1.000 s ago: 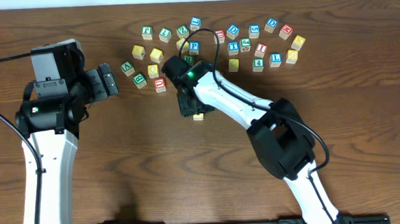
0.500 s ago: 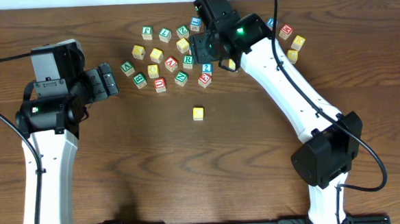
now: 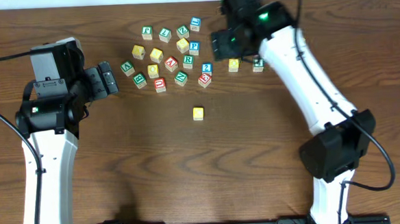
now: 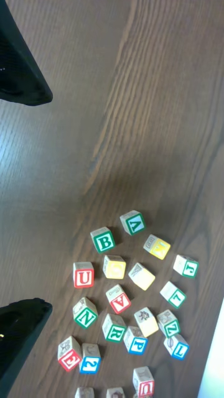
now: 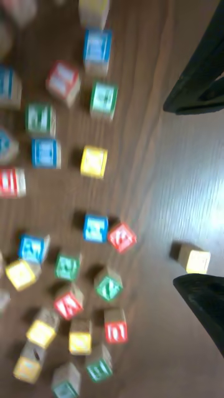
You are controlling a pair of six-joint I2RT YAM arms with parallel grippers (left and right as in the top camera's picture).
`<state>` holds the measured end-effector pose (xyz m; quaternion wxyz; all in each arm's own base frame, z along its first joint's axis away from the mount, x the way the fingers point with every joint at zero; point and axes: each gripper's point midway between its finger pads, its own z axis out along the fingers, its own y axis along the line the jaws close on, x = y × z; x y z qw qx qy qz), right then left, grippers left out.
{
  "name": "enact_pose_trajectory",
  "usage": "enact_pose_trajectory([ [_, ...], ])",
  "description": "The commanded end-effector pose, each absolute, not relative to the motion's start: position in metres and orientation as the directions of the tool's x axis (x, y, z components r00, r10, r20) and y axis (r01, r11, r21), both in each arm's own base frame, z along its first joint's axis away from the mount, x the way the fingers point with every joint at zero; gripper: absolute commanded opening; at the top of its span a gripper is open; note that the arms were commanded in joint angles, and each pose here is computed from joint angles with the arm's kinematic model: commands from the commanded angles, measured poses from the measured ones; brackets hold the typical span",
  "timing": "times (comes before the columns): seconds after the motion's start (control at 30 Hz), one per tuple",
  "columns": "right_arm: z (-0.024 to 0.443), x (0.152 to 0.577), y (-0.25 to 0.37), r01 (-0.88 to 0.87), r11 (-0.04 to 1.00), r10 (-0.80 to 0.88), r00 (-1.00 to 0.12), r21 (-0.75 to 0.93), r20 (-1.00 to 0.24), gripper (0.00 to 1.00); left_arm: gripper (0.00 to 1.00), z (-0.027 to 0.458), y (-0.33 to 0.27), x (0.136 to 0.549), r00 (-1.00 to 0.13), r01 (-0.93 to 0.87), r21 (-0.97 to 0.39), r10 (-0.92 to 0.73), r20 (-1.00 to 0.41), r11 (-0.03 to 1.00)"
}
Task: Spell out CORL
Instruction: 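Retract the right gripper to the upper right of the pile, then reach the left gripper down and grasp the yellow O block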
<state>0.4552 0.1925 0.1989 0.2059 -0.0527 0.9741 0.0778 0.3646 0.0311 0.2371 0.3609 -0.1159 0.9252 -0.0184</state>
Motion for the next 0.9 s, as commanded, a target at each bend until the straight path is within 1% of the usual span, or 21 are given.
enact_pose_trajectory([
  [0.0, 0.219, 0.462, 0.162, -0.113, 0.986, -0.048, -0.897, 0.122, -0.440, 0.78, 0.98, 0.248, 0.030, 0.370, -0.691, -0.182, -0.128, -0.219, -0.689, 0.975],
  [0.1, 0.219, 0.467, 0.139, -0.070, 0.990, -0.011, -0.902, 0.122, -0.431, 0.78, 0.98, 0.258, 0.024, 0.381, -0.660, -0.153, -0.141, -0.207, -0.722, 0.978],
  [0.17, 0.219, 0.471, 0.126, -0.043, 0.992, 0.014, -0.902, 0.122, -0.432, 0.78, 1.00, 0.275, 0.010, 0.399, -0.628, -0.124, -0.160, -0.202, -0.752, 0.979],
  [0.3, 0.219, 0.473, 0.120, -0.029, 0.992, 0.027, -0.902, 0.122, -0.432, 0.79, 0.97, 0.275, -0.018, 0.436, -0.678, -0.103, -0.095, -0.140, -0.721, 0.990],
  [0.33, 0.218, 0.472, 0.120, -0.028, 0.992, 0.027, -0.903, 0.121, -0.430, 0.79, 0.92, 0.271, -0.025, 0.444, -0.697, -0.103, -0.070, -0.122, -0.707, 0.992],
  [0.37, 0.218, 0.471, 0.119, -0.027, 0.992, 0.026, -0.905, 0.119, -0.424, 0.80, 0.88, 0.262, -0.035, 0.456, -0.719, -0.124, -0.052, -0.126, -0.683, 0.991],
  [0.4, 0.217, 0.470, 0.119, -0.027, 0.993, 0.026, -0.907, 0.118, -0.419, 0.80, 0.86, 0.256, -0.039, 0.460, -0.727, -0.133, -0.047, -0.130, -0.674, 0.990],
  [0.47, 0.216, 0.467, 0.118, -0.025, 0.993, 0.024, -0.913, 0.115, -0.407, 0.80, 0.86, 0.238, -0.051, 0.469, -0.747, -0.149, -0.053, -0.147, -0.649, 0.987],
  [0.53, 0.214, 0.464, 0.117, -0.024, 0.993, 0.023, -0.918, 0.113, -0.397, 0.80, 0.85, 0.210, -0.063, 0.476, -0.778, -0.171, -0.068, -0.178, -0.603, 0.983],
  [0.57, 0.214, 0.464, 0.117, -0.023, 0.993, 0.023, -0.919, 0.112, -0.395, 0.80, 0.82, 0.196, -0.068, 0.479, -0.791, -0.179, -0.071, -0.186, -0.583, 0.981],
  [0.67, 0.214, 0.463, 0.117, -0.023, 0.993, 0.023, -0.919, 0.112, -0.393, 0.80, 0.79, 0.168, -0.080, 0.487, -0.818, -0.167, -0.058, -0.171, -0.550, 0.984],
  [0.7, 0.214, 0.463, 0.117, -0.023, 0.994, 0.022, -0.920, 0.111, -0.391, 0.80, 0.78, 0.150, -0.086, 0.492, -0.831, -0.159, -0.048, -0.160, -0.532, 0.986],
  [0.73, 0.213, 0.462, 0.117, -0.023, 0.994, 0.022, -0.921, 0.111, -0.389, 0.80, 0.76, 0.143, -0.088, 0.494, -0.836, -0.156, -0.045, -0.156, -0.525, 0.987],
  [0.77, 0.213, 0.462, 0.117, -0.023, 0.994, 0.022, -0.922, 0.110, -0.387, 0.80, 0.72, 0.134, -0.089, 0.496, -0.843, -0.156, -0.040, -0.154, -0.515, 0.987],
  [0.87, 0.213, 0.461, 0.117, -0.022, 0.994, 0.022, -0.923, 0.109, -0.384, 0.81, 0.68, 0.114, -0.089, 0.498, -0.860, -0.157, -0.027, -0.150, -0.489, 0.987],
])
